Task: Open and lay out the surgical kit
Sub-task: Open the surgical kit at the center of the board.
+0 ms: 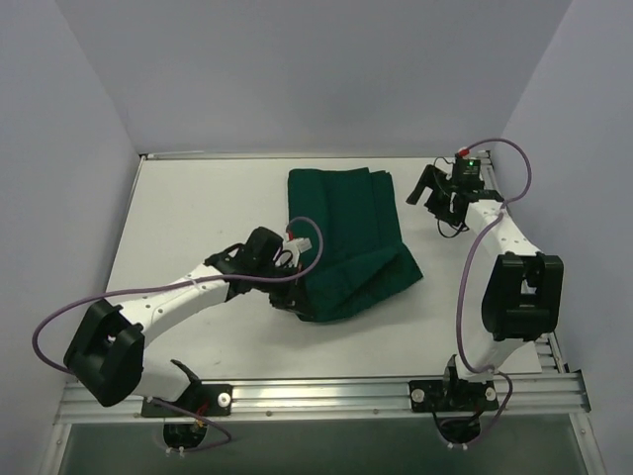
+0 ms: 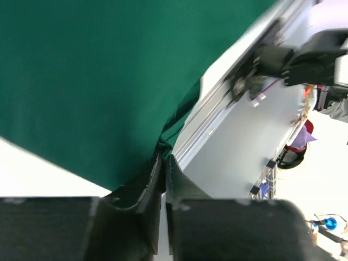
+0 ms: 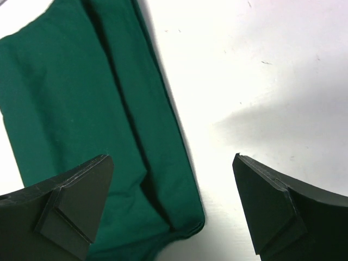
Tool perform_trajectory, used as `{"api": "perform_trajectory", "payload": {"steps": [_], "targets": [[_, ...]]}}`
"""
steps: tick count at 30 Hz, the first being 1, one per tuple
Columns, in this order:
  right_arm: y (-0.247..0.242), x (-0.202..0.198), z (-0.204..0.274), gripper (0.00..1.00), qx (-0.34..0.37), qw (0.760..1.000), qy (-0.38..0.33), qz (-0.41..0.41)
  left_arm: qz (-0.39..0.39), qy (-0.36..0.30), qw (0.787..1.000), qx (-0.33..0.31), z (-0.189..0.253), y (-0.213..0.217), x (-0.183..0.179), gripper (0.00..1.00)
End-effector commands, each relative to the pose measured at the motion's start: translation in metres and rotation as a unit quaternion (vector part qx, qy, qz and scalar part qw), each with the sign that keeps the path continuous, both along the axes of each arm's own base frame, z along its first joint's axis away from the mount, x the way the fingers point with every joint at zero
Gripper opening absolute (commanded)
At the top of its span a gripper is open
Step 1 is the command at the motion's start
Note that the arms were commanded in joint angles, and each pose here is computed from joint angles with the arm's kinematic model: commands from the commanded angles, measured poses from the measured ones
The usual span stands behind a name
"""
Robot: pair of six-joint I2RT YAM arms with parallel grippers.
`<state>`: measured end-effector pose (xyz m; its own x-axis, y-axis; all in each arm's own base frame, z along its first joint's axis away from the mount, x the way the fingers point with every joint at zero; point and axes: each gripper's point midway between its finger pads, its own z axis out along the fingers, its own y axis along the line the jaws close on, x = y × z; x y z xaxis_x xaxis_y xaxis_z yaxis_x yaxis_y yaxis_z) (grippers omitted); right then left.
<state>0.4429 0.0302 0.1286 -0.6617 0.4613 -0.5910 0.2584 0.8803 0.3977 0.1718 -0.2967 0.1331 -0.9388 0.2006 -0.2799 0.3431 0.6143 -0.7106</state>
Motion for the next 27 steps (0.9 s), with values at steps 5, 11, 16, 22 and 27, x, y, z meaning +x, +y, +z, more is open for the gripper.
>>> {"api": "perform_trajectory", "payload": {"steps": [5, 11, 16, 22, 27], "targets": [[-0.006, -0.013, 0.007, 1.0, -0.013, 1.0, -0.012, 0.001, 0.037, -0.013, 0.999, 0.005, -0.004, 0.011, -0.007, 0.37], [-0.004, -0.032, -0.004, 1.0, -0.016, 1.0, 0.006, 0.012, 0.027, -0.013, 0.999, -0.013, 0.018, 0.01, -0.029, 0.66], [0.03, -0.056, -0.015, 1.0, 0.008, 0.998, 0.012, 0.054, 0.047, -0.066, 0.997, 0.005, 0.036, 0.015, -0.013, 0.72], [0.071, -0.08, -0.025, 0.95, 0.013, 0.994, 0.02, 0.107, 0.055, -0.128, 0.99, -0.009, 0.074, -0.007, 0.024, 0.66], [0.075, -0.101, -0.041, 0.83, 0.019, 0.99, 0.033, 0.134, 0.071, -0.168, 0.983, 0.013, 0.088, -0.011, 0.05, 0.61]]}}
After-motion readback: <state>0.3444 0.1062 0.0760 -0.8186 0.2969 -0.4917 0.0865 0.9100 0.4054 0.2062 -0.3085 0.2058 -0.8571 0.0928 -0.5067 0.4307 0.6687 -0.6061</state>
